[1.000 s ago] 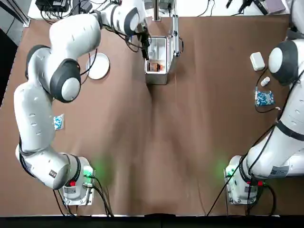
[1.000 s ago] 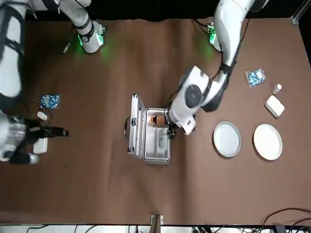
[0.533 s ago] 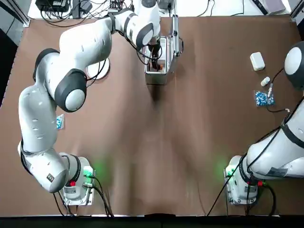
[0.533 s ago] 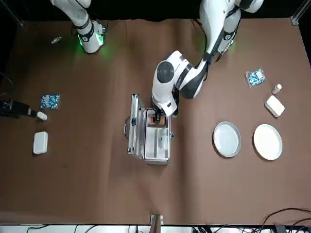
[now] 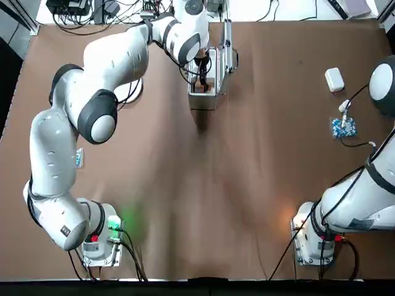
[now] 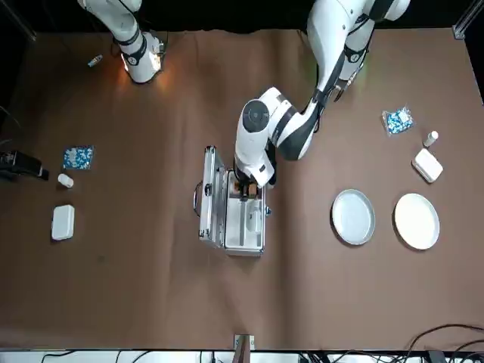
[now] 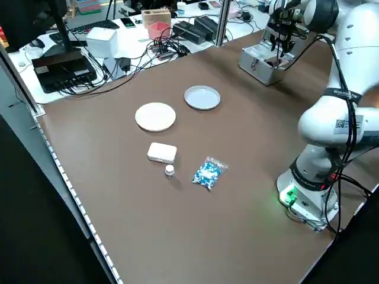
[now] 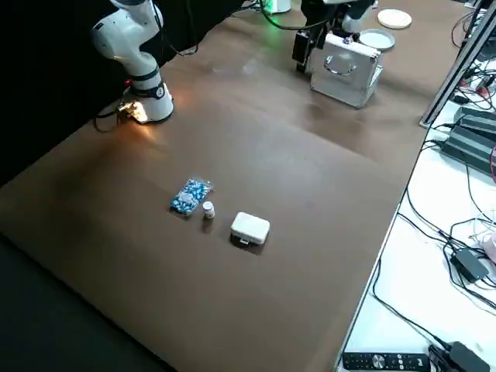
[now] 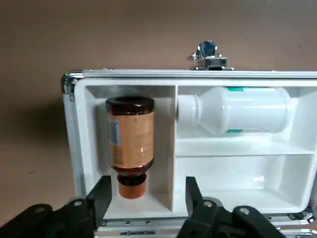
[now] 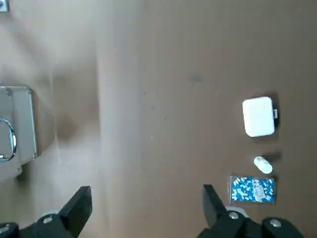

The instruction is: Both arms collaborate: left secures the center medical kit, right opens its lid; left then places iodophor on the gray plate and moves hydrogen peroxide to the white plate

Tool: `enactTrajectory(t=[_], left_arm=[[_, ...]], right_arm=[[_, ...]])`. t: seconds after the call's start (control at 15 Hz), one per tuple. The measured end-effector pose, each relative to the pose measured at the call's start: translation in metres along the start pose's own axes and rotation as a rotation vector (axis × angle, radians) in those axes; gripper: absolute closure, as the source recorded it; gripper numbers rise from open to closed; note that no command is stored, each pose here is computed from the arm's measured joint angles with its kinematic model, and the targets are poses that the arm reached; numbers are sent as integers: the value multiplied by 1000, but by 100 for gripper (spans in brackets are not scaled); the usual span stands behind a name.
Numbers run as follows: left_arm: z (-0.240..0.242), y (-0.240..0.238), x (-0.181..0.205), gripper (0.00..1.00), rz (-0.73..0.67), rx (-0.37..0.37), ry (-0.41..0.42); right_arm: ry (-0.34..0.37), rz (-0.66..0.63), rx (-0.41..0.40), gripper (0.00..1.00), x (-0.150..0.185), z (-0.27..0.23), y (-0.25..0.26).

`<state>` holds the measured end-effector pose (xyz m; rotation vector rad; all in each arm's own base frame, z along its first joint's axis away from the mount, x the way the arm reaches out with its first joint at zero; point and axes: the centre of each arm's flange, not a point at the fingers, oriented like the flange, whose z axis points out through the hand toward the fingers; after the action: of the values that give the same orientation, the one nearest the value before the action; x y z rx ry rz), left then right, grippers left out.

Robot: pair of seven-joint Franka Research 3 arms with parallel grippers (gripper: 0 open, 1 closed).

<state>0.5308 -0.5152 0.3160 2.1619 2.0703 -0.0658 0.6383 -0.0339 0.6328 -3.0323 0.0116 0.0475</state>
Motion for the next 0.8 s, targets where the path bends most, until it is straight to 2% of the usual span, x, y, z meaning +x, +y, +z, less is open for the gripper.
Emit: enactTrajectory(t=[0.4,0.6,0.8], left_arm=[[7,-5,-9,33,15,-9,-12],[18,-14,-16,36,22,2,-7],[22,-16,-17,36,22,5,-5]], right_arm=[[104,-30,-7,1,-45,-71,-20],[114,-31,-9,1,-52,-73,-21],[148,-48,-52,1,-58,-66,-31]])
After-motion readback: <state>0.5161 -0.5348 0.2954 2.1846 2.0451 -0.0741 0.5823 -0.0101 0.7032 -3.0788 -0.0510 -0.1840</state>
